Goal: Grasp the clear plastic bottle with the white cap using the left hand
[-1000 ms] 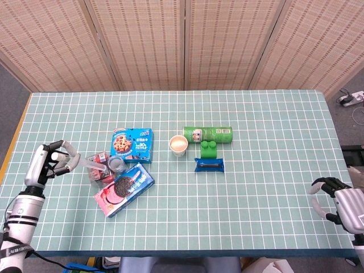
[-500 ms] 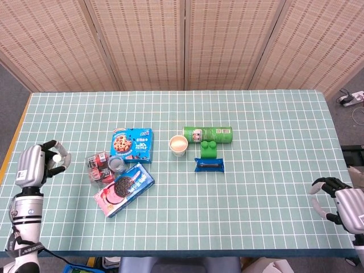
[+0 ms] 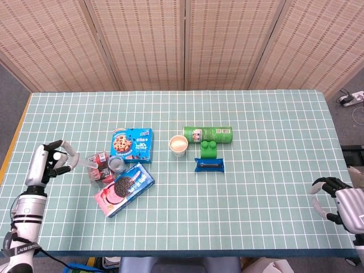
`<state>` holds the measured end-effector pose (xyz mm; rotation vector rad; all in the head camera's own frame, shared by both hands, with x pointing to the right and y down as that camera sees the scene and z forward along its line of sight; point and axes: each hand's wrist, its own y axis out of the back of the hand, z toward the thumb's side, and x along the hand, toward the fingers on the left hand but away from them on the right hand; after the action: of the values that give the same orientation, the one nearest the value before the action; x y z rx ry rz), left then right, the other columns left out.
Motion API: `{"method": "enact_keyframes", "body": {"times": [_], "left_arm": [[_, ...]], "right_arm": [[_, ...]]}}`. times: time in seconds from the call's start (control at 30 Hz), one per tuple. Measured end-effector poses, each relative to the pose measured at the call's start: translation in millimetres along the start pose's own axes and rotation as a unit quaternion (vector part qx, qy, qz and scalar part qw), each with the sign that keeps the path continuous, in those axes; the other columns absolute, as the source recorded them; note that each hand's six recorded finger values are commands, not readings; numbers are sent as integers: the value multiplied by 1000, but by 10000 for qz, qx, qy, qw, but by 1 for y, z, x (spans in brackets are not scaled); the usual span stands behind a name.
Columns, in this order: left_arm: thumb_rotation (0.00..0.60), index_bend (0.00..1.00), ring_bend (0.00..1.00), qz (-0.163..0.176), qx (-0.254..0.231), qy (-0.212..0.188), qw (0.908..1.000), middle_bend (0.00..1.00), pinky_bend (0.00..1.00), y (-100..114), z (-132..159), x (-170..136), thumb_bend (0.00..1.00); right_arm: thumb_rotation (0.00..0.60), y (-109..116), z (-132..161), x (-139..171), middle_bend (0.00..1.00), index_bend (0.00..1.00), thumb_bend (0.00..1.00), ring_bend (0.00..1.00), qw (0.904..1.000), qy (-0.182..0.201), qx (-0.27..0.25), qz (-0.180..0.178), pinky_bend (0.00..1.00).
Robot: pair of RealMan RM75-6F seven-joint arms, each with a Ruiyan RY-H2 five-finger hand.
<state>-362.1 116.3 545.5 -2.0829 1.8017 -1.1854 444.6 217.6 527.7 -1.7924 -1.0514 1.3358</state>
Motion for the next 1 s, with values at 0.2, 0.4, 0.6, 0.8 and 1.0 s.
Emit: {"method": "enact_keyframes", "body": {"times": [0.2,0.4,0.6,0.8,1.0], "left_arm": [[600,788,1000,-52,174,-129,9998,1000,1000,-7,7,1,438],[600,788,1000,-130,321,-190,9992,1000,1000,-23,13,8,438],[600,789,1000,-165,367,-203,9990,1000,1000,-31,18,14,438],[600,788,1000,-183,404,-258,9987,1000,1000,-37,26,16,438],[600,788,1000,-246,438,-237,9985,1000,1000,-44,27,19,437]], "right_arm": [[600,0,1,1,395,487,343,310,10000,17,5,4,521],[600,0,0,0,395,487,344,310,10000,13,-17,12,521],[600,2,-1,1,395,487,343,310,10000,16,-47,-7,520],[600,3,-1,1,395,487,343,310,10000,32,-70,-8,520],[600,3,0,2,395,487,343,310,9999,52,-89,-16,520]]}}
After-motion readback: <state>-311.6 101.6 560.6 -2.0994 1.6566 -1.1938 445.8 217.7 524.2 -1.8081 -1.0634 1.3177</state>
